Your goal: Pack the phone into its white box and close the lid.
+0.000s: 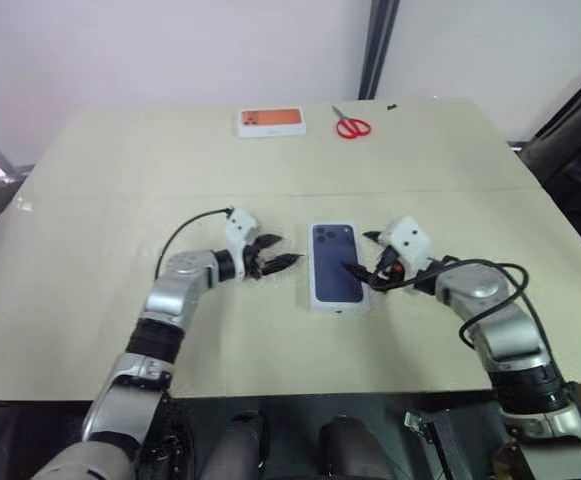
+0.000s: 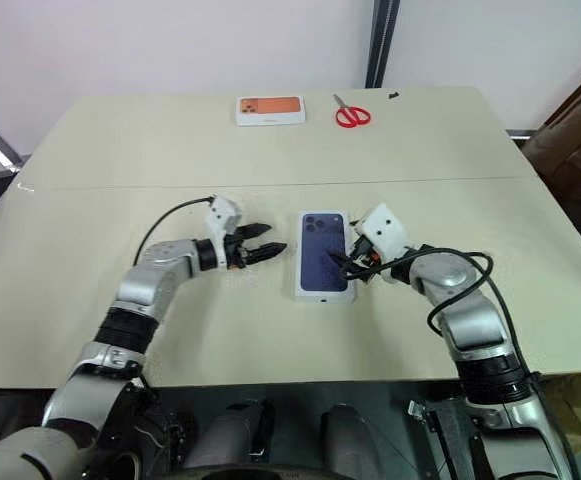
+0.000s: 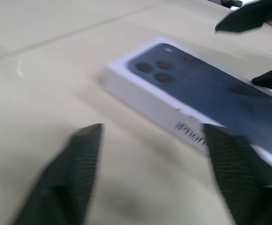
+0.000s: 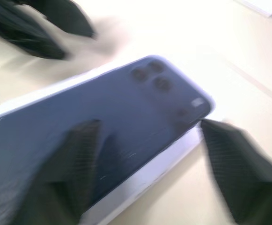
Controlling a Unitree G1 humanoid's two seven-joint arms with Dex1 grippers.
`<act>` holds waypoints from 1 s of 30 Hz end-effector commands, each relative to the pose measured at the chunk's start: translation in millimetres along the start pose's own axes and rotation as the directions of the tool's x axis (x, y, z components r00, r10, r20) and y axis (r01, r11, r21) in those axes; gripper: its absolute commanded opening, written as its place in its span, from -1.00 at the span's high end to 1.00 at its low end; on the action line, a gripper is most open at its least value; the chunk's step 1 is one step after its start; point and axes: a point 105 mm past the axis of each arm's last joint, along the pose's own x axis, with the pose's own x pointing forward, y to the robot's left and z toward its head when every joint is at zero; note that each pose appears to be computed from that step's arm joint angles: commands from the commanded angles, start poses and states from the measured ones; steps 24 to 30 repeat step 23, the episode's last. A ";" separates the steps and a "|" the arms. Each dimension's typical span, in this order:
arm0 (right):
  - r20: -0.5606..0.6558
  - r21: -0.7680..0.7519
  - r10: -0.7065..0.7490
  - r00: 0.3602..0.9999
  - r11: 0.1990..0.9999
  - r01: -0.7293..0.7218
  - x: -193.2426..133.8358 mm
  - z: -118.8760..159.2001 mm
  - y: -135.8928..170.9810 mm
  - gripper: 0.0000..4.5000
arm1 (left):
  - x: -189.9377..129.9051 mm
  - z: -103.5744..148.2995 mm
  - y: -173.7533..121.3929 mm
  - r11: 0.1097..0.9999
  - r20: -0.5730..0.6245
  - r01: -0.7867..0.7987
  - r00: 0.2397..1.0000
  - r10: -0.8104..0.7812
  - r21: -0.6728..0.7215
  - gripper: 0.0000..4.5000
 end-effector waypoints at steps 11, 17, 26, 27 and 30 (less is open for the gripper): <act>0.030 -0.051 -0.009 1.000 0.999 0.010 -53.9 -8.3 -16.3 -1.00 | -99.3 -1.0 27.1 0.980 0.017 -0.172 0.985 0.171 0.096 -0.98; -0.001 -0.054 -0.012 1.000 0.998 0.012 -74.0 -17.5 -17.2 -1.00 | -133.8 -14.6 24.2 0.978 -0.039 -0.190 0.980 0.193 0.086 -0.98; -0.023 -0.078 -0.010 1.000 0.997 0.008 -81.0 -22.8 -16.2 -1.00 | -149.1 -21.7 25.5 0.977 -0.072 -0.192 0.977 0.199 0.097 -0.98; -0.023 -0.078 -0.010 1.000 0.997 0.008 -81.0 -22.8 -16.2 -1.00 | -149.1 -21.7 25.5 0.977 -0.072 -0.192 0.977 0.199 0.097 -0.98; -0.023 -0.078 -0.010 1.000 0.997 0.008 -81.0 -22.8 -16.2 -1.00 | -149.1 -21.7 25.5 0.977 -0.072 -0.192 0.977 0.199 0.097 -0.98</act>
